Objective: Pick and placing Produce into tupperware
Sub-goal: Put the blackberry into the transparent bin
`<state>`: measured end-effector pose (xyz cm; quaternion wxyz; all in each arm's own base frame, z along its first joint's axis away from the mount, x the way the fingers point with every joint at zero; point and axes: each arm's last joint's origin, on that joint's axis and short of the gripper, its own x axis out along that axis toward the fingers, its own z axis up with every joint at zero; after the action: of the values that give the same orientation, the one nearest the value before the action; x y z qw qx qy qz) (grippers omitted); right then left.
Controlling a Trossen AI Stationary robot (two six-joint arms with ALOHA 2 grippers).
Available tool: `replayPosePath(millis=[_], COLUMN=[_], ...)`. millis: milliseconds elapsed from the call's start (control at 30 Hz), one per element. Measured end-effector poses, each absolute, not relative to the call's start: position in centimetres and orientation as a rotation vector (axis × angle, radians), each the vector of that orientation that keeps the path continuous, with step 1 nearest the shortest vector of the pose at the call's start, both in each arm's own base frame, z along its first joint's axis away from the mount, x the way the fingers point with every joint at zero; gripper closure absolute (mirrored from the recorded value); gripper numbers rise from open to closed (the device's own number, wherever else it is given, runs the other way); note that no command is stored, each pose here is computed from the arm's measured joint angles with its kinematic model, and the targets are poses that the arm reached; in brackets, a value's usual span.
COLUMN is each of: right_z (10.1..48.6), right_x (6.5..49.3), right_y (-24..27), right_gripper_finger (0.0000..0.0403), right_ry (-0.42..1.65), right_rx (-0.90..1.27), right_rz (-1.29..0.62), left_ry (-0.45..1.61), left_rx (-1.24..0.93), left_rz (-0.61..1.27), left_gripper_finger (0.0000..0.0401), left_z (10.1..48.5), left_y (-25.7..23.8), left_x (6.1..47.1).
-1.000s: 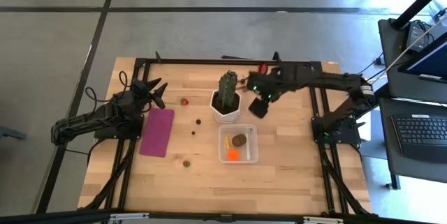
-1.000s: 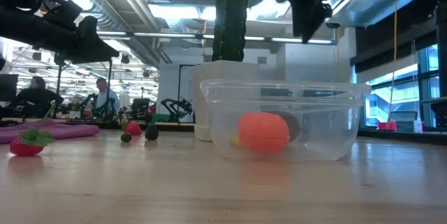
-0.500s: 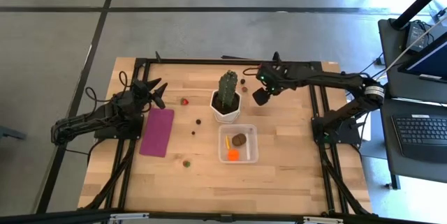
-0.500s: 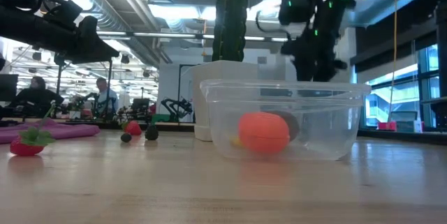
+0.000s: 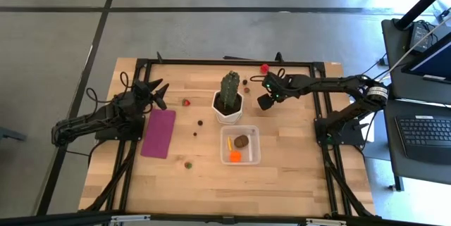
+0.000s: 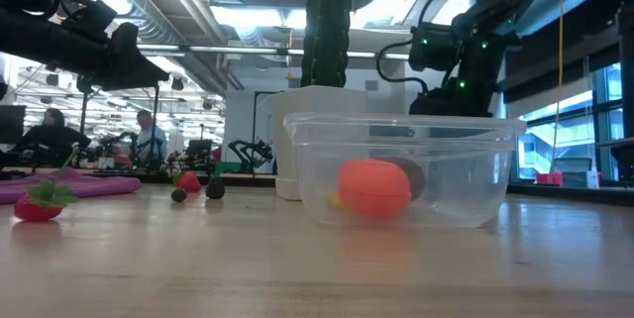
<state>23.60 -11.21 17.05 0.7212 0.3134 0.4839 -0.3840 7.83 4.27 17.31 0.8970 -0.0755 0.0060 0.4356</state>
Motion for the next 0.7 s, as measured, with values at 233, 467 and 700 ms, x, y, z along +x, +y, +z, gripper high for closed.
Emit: replayPosePath(millis=[233,467,700], right_z=[17.08,17.08,17.11], right_x=[23.67,23.68,23.76], right_y=[-11.24,-11.24,-11.28], right_gripper_finger=[0.0166,0.0148,0.0087], right_ry=[1.059,1.061,1.060], right_rx=[0.695,0.688,0.666], right_rz=[-0.848,-0.843,-0.827], left_ry=[0.013,0.013,0.013], left_rx=[-0.156,-0.156,-0.156], left_rz=[0.902,0.902,0.902], left_gripper_finger=[0.0225,0.0225,0.0225], left_z=[17.30,17.30,17.30], left_y=[4.27,4.27,4.27], left_x=[7.83,7.83,7.83])
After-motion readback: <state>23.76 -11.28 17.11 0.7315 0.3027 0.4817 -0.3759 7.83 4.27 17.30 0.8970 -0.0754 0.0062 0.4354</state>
